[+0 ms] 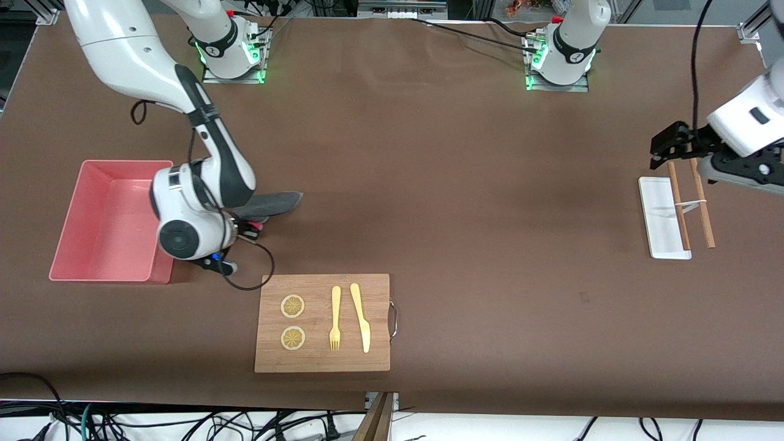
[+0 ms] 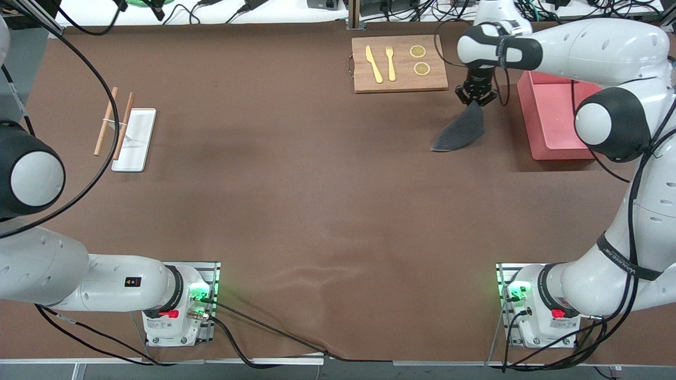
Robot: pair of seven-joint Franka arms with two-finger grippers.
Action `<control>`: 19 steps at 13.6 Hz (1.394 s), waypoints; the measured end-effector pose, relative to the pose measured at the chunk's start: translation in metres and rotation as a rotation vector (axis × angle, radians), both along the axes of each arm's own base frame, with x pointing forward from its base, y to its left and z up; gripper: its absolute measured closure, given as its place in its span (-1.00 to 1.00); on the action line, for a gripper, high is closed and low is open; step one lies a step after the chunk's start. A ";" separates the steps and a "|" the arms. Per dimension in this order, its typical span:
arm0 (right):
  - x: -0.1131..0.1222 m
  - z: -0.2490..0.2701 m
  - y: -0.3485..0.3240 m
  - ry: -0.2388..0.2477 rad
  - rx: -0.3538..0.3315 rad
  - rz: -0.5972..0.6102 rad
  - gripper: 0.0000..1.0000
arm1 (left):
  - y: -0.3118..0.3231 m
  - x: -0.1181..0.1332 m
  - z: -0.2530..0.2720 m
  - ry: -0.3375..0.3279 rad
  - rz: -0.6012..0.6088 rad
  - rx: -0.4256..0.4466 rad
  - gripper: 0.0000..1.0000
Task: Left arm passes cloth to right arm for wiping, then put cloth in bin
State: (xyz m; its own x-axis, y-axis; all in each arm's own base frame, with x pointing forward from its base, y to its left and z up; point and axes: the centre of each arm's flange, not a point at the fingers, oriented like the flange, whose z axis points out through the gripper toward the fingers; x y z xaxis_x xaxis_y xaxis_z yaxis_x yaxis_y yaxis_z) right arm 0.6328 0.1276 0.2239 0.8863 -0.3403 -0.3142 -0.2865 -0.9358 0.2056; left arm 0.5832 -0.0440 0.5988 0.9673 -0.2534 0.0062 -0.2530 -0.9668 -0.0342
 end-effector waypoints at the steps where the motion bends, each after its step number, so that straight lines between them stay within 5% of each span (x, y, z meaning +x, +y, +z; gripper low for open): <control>1: 0.003 0.007 -0.014 0.001 0.008 0.025 0.99 | -0.002 -0.002 -0.010 -0.003 0.006 -0.007 -1.00; 7: 0.009 0.020 -0.028 -0.024 0.033 0.062 0.99 | -0.001 -0.007 -0.043 0.072 0.017 -0.019 -1.00; 13: -0.004 -0.002 0.093 -0.140 0.063 -0.108 0.99 | 0.027 -0.002 -0.039 0.053 0.067 -0.021 -1.00; 19: -0.034 0.004 0.214 -0.251 0.166 -0.307 0.99 | 0.013 -0.002 -0.039 0.054 0.043 -0.022 -1.00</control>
